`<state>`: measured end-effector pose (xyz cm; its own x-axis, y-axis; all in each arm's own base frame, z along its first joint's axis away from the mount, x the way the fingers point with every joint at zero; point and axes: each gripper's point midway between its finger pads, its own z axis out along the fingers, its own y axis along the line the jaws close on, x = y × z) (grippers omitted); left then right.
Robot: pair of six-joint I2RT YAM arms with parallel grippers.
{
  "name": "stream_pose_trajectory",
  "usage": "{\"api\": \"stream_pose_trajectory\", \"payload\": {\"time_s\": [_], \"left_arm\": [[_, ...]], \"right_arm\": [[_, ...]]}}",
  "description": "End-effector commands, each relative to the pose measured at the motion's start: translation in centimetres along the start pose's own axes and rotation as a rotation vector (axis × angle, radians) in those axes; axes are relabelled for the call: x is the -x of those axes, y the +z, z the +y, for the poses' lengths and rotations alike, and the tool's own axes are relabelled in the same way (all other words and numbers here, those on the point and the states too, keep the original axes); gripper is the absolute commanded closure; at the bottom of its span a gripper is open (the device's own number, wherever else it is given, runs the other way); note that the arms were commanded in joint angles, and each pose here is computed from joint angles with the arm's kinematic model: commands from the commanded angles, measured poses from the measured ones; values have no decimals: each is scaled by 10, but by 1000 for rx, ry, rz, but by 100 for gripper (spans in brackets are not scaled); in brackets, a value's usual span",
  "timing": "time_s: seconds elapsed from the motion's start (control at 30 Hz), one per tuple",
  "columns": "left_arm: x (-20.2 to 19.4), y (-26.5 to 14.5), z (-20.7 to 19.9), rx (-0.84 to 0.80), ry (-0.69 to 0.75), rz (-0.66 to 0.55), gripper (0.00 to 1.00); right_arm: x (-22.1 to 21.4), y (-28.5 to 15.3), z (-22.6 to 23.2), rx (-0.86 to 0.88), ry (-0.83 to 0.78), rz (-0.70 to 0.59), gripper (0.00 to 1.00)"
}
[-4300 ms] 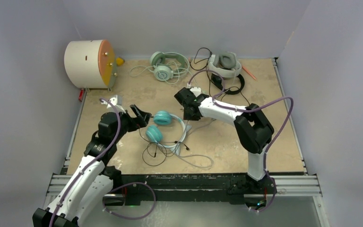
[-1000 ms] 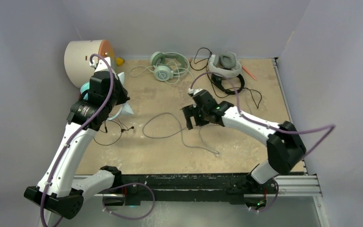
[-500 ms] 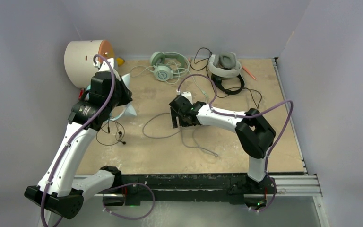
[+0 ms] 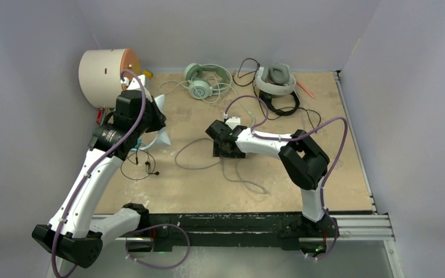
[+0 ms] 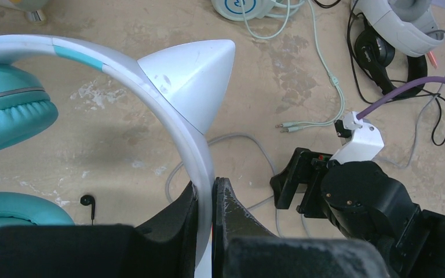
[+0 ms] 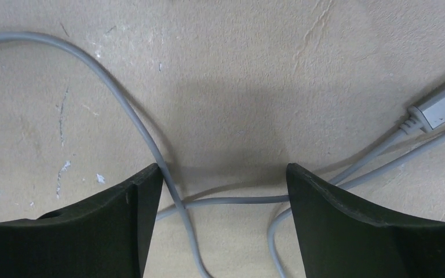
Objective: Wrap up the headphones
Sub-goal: Move the headphones cable to the center of the board.
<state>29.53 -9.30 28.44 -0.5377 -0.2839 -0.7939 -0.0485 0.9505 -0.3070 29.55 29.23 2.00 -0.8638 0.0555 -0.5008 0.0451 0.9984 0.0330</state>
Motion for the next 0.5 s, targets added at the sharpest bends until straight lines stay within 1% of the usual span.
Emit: {"api": "stream_pose_trajectory", "payload": {"time_s": [0.0, 0.07, 0.13, 0.2, 0.27, 0.37, 0.43, 0.47], "left_arm": [[22, -2, -9, -42, 17, -85, 100], [22, -3, -6, -32, 19, -91, 100], [21, -3, -4, -25, 20, -95, 100], [20, -3, -4, -24, 21, -93, 100], [20, -3, -4, -27, 23, -92, 100], [20, -4, -4, -26, 26, -91, 100], [20, -5, -3, -25, 26, -94, 100], [21, -5, -3, -25, 26, -95, 100]], "right_arm": [[1, -1, -19, -131, 25, -9, 21], [0, -1, -25, -151, 11, -14, 25], [-5, 1, -28, -148, -14, -4, 31], [-10, 3, -31, -150, -52, 11, 46], [-11, 2, -45, -205, -74, 6, 58], [-3, -3, -82, -324, -65, -24, 70], [5, -5, -113, -372, -7, -16, 78], [7, -4, -131, -385, 30, -4, 79]]}}
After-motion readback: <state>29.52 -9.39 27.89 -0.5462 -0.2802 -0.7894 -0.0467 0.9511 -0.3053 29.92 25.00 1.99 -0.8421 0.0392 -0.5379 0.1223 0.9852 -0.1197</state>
